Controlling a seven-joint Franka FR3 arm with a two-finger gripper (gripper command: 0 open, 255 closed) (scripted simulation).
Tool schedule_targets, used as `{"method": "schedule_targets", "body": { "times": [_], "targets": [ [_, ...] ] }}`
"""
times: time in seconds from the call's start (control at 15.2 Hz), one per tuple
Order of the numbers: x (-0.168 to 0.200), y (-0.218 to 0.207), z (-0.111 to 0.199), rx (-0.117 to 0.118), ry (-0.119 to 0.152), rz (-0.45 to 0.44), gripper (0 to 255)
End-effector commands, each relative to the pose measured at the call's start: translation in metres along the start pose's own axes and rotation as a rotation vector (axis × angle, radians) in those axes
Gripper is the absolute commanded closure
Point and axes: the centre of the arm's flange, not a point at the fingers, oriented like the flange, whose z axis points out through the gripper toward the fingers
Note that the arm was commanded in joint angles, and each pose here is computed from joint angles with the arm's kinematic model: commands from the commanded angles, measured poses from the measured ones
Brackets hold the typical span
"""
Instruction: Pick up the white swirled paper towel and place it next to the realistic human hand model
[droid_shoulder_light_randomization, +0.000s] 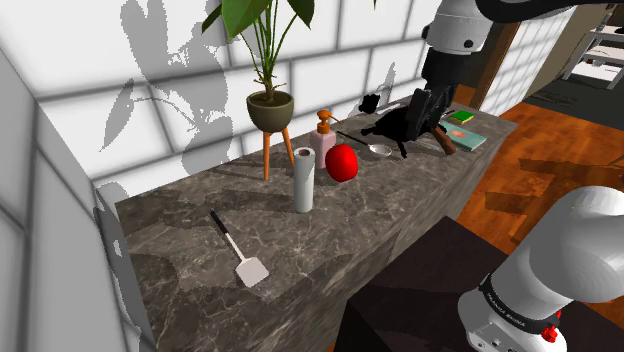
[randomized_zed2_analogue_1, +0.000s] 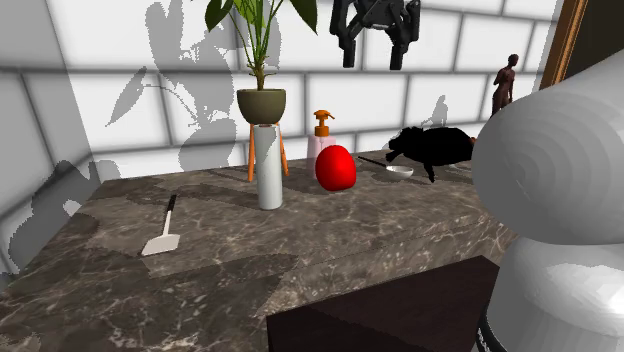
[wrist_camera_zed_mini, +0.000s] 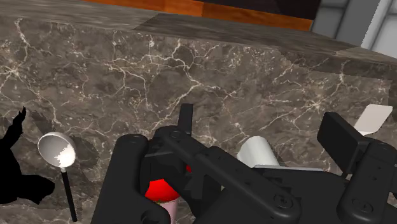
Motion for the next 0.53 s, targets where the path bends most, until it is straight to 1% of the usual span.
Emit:
{"method": "schedule_targets", "body": {
  "times": [0.0,0.46],
  "targets": [
    [0.000,0.000,0.000,0.000,0.000,0.000,0],
    [0.077,-0.040,0.032,-0.017,0.009,0.028,0]
  ]
}}
